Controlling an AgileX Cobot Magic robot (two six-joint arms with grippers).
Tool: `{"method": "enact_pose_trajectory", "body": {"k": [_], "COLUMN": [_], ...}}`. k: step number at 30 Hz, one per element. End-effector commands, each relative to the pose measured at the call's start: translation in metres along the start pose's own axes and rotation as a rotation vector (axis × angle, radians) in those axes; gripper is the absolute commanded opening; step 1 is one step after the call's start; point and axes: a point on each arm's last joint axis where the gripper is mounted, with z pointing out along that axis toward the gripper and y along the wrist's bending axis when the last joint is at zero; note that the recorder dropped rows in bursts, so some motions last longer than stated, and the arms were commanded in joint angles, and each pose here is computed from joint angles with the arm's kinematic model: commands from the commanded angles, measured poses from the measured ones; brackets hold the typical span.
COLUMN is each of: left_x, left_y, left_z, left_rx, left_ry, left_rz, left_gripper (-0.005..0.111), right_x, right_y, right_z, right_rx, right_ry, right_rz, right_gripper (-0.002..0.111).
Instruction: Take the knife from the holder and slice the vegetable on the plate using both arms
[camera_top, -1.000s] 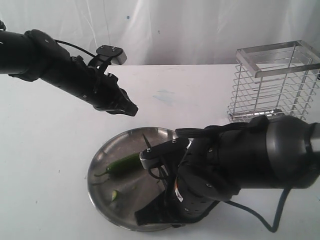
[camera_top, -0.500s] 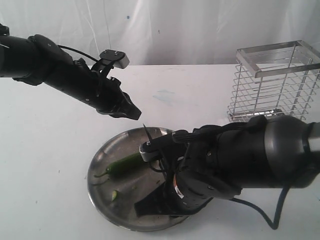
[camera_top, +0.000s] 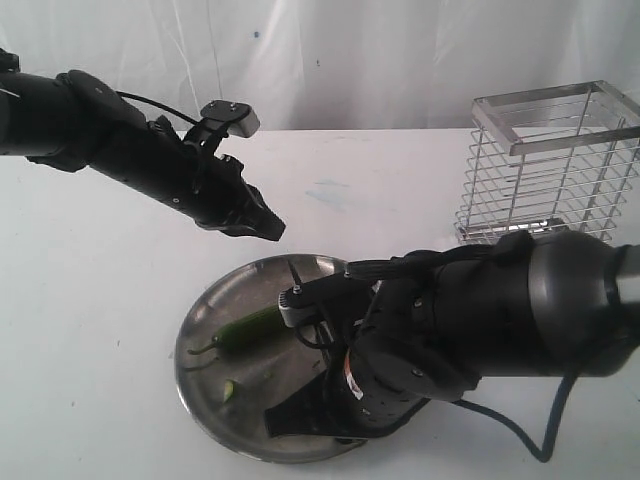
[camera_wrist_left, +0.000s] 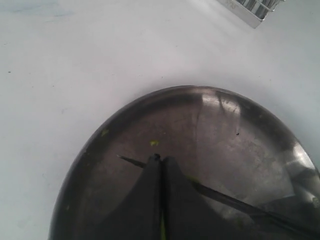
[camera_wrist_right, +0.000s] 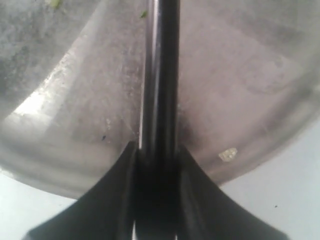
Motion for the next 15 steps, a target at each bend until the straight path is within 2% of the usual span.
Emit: {"method": "enact_pose_trajectory", "body": {"k": [1,9,15], "left_x": [0.000,0.000,0.007], "left_y": [-0.006,-0.011,-0.006], "left_z": [0.001,0.001,0.013], "left_rx": [0.061,0.121,0.138], "left_ry": [-0.007,-0.019,0.009], "left_rz": [-0.002,0.039,0.010], "left_gripper": [0.000,0.000,0.000], "right_x": [-0.001,0.001,0.001], "right_y": [-0.001,-0.003,-0.003], "right_z": [0.000,0.001,0.001], "right_rx": [0.001,0.023,0.023], "right_ry": [0.004,0.026,0.025], "right_rz": [-0.007,-0.010,-0.010], "right_gripper": [0.000,0.000,0.000]}}
